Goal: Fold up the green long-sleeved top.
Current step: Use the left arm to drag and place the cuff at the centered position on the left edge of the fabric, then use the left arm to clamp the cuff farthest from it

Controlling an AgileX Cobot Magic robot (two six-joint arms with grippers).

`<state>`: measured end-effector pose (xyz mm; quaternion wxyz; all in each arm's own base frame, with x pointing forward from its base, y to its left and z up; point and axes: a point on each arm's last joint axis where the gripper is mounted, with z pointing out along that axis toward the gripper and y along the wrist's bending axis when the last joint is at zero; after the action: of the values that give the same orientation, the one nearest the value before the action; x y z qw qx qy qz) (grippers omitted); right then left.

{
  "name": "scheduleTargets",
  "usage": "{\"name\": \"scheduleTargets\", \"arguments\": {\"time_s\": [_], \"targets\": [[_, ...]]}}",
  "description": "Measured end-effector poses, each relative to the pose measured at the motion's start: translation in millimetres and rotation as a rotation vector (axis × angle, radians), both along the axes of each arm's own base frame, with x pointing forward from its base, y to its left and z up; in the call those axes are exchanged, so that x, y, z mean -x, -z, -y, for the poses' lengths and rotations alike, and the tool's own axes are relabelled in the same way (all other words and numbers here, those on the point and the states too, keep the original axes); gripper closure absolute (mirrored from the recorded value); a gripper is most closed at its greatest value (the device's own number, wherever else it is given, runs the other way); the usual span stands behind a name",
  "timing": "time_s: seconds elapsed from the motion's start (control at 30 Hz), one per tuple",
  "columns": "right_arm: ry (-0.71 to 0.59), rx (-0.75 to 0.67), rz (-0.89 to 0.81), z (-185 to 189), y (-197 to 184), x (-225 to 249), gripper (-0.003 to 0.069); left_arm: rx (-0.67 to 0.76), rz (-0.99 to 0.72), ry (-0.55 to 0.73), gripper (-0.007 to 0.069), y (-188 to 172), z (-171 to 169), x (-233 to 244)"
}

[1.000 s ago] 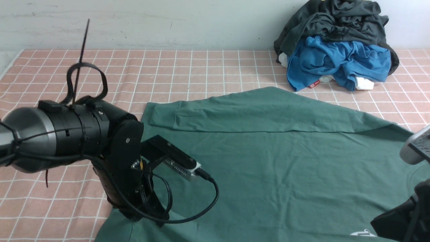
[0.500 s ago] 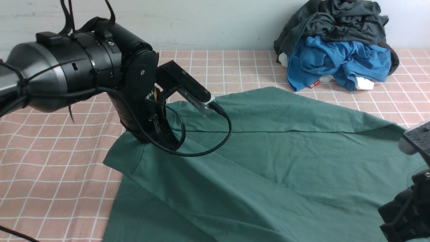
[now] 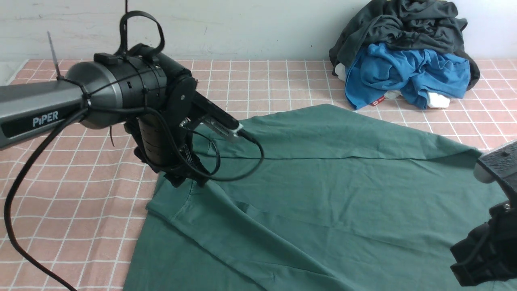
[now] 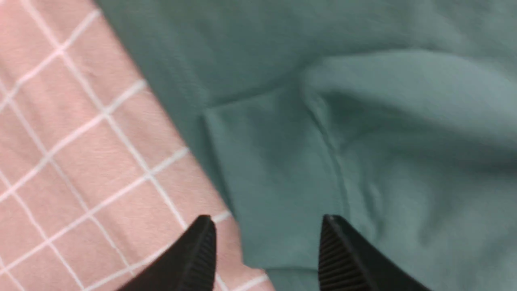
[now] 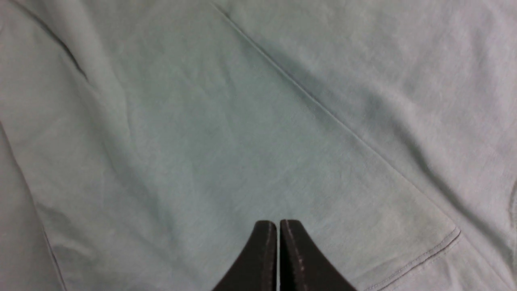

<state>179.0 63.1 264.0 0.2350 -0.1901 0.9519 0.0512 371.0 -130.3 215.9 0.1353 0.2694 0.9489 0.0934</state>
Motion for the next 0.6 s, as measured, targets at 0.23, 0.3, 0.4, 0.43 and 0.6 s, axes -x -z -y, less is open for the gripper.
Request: {"name": "scheduleTargets", "arguments": {"time_s": [0.23, 0.3, 0.4, 0.43, 0.6], "targets": [[0.004, -0.024, 0.116, -2, -19, -11, 0.0646, 0.132, 0.089, -0.159, 0.0247, -18, -28, -29], [0.011, -0.03, 0.181, -3, -32, -19, 0.0645, 0.187, 0.1, -0.208, 0.0247, -16, -37, -46], [0.021, -0.029, 0.227, -5, -46, -30, 0.0642, 0.218, 0.089, -0.228, 0.0247, -4, -43, -67], [0.023, -0.021, 0.235, -6, -49, -35, 0.0641, 0.226, 0.086, -0.23, 0.0247, 1, -43, -73], [0.025, 0.002, 0.206, -12, -47, -57, 0.0637, 0.267, 0.082, -0.226, 0.0247, 24, -36, -102]]}}
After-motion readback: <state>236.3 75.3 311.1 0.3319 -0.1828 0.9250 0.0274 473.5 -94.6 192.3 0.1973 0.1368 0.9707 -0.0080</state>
